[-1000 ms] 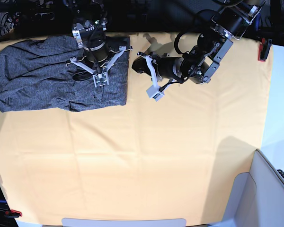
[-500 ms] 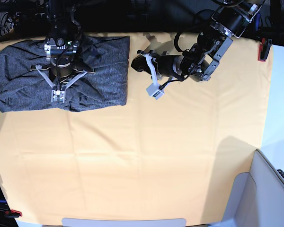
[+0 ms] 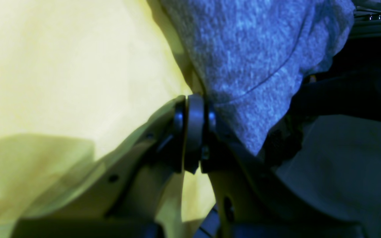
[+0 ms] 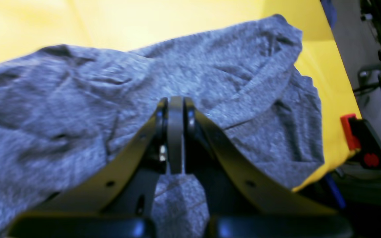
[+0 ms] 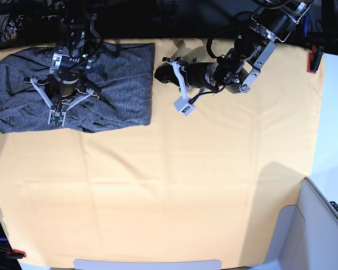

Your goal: Fold the T-shirt properly

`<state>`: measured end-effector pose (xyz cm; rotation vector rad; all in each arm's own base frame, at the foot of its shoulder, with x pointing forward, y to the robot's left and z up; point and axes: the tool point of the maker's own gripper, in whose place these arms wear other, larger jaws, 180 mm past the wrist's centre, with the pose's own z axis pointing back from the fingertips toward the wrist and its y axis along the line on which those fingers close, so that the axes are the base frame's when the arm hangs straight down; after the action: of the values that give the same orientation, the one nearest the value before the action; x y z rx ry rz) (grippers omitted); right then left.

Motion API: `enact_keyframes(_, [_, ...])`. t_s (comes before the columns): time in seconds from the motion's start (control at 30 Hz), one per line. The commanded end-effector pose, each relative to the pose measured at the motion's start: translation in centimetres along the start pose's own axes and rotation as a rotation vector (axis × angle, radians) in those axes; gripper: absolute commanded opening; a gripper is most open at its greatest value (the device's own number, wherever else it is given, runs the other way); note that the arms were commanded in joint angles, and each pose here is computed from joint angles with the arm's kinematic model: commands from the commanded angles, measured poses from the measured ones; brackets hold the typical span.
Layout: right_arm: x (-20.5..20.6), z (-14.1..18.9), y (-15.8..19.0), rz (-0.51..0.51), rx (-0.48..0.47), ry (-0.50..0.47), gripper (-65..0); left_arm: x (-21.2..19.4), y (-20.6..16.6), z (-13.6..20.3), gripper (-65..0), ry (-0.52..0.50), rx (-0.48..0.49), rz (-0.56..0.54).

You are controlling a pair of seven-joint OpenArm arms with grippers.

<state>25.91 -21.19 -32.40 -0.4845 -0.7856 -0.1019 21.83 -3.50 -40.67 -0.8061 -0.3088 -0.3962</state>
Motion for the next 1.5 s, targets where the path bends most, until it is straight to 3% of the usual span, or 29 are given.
enact_keyframes(0.0, [0.5, 0.7, 0.8, 0.016, 0.023, -0.036, -65.0, 0.6, -0.1, 0.3, -64.5, -0.010, 0.003, -0.020])
enact_keyframes(0.3, [-0.3, 3.7, 7.1, 0.121, 0.207, -0.111, -65.0, 0.3, 0.8, 0.6, -64.5, 0.001, 0.024, -0.017])
enact_keyframes(0.5, [1.2, 3.7, 7.9, 0.121, 0.227, -0.145, -65.0, 0.4, 0.8, 0.7, -64.5, -0.002, 0.026, -0.019])
enact_keyframes(0.57, [1.4, 3.5, 8.5, 0.167, 0.251, -0.151, -65.0, 0.4, 0.9, 0.7, -64.5, -0.001, 0.027, -0.020])
enact_keyframes(0.7, [0.1, 2.1, 9.7, 0.286, 0.286, -0.091, -65.0, 0.5, 0.9, 0.7, -64.5, -0.001, 0.028, -0.020])
enact_keyframes(0.87, [0.0, 1.5, 9.8, 0.302, 0.280, -0.045, -65.0, 0.5, 0.9, 0.7, -64.5, -0.001, 0.028, -0.020])
enact_keyframes(1.13, [1.4, -1.0, 7.0, 0.281, 0.186, -0.038, -65.0, 0.4, 0.9, 0.7, -64.5, -0.001, 0.027, -0.019])
enact_keyframes(1.33, [1.3, -4.8, 3.3, 0.362, -0.004, 0.015, -65.0, 0.4, 0.9, 0.7, -64.5, -0.001, 0.027, -0.018])
enact_keyframes(1.47, [3.3, -4.9, 2.2, 0.379, -0.070, -0.033, -65.0, 0.3, 0.9, 0.6, -64.5, 0.000, 0.027, -0.017])
